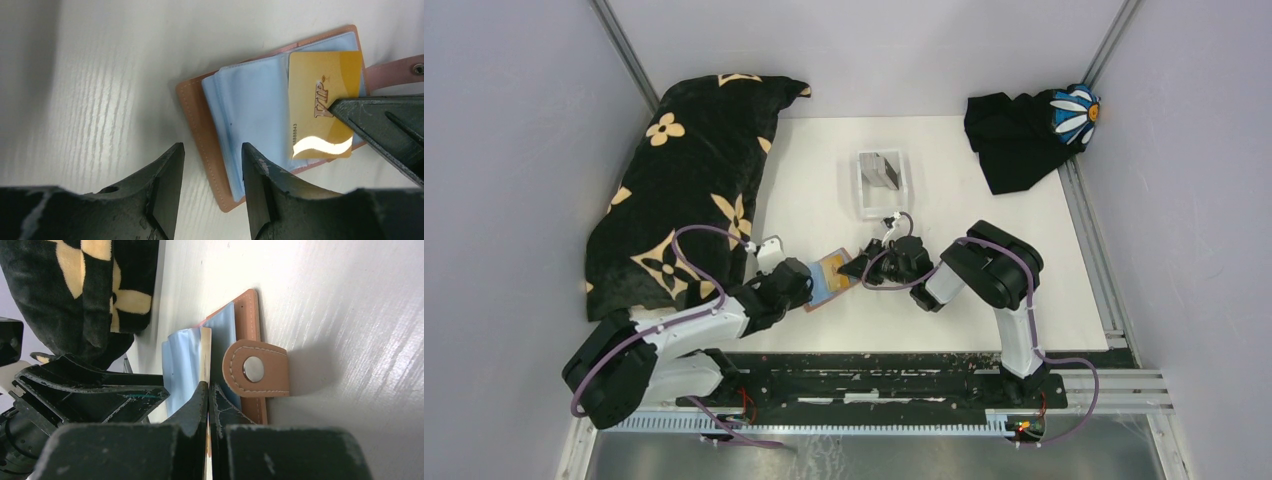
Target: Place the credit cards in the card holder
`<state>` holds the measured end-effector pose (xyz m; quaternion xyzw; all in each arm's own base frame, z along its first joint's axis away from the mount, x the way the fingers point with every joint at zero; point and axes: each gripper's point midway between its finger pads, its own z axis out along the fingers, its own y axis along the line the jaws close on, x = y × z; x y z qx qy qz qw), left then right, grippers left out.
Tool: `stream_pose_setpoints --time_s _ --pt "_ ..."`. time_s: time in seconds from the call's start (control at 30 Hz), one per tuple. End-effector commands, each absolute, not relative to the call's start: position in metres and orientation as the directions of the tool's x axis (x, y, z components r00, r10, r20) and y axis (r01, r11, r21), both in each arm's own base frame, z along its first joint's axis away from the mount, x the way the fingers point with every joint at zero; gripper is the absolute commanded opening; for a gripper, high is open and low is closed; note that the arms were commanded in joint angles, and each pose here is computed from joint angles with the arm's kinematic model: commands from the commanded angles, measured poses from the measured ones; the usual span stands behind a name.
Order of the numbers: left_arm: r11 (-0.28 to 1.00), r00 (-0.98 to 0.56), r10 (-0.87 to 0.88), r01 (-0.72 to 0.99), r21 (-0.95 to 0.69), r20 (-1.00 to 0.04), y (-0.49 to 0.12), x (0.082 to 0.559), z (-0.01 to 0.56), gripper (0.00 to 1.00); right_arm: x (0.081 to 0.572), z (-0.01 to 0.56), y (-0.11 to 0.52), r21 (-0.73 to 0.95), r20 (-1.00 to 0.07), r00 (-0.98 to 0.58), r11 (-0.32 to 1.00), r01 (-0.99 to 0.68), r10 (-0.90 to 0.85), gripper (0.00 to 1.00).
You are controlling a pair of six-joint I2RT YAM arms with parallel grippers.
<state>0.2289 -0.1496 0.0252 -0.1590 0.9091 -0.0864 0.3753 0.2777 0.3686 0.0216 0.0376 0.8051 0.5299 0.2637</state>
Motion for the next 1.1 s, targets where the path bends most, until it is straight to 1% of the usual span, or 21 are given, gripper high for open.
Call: stream_pose_setpoints --time_s 0.0,0.2,0.33,0.7,0.87,1.07 --pt "0.921 -0.653 -0.389 -0.257 -0.293 -0.649 -0.140 0.221 0.026 0.54 0.274 0.013 0.372 0.863 -0.391 -0.867 0.450 -0.229 0.308 0.01" --pt "0.910 -0.649 -0.414 -0.264 -0.321 -0.639 -0.142 0.218 0.020 0.53 0.273 0.013 0.370 0.862 -0.393 -0.867 0.453 -0.230 0.308 0.01" --pt "0.906 -0.644 -0.422 -0.271 -0.326 -0.638 -0.142 0.220 0.016 0.49 0.272 0.012 0.368 0.859 -0.394 -0.866 0.458 -0.228 0.308 0.01" --pt "0.906 -0.638 -0.424 -0.285 -0.314 -0.643 -0.142 0.223 0.008 0.24 0.271 0.015 0.368 0.859 -0.397 -0.866 0.456 -0.234 0.305 0.01" --pt "0.905 -0.634 -0.425 -0.291 -0.310 -0.646 -0.142 0.225 0.007 0.19 0.270 0.015 0.368 0.859 -0.398 -0.866 0.455 -0.235 0.304 0.01" --pt "0.907 -0.629 -0.421 -0.294 -0.302 -0.653 -0.141 0.227 0.005 0.15 0.272 0.018 0.369 0.861 -0.399 -0.864 0.450 -0.238 0.306 0.01"
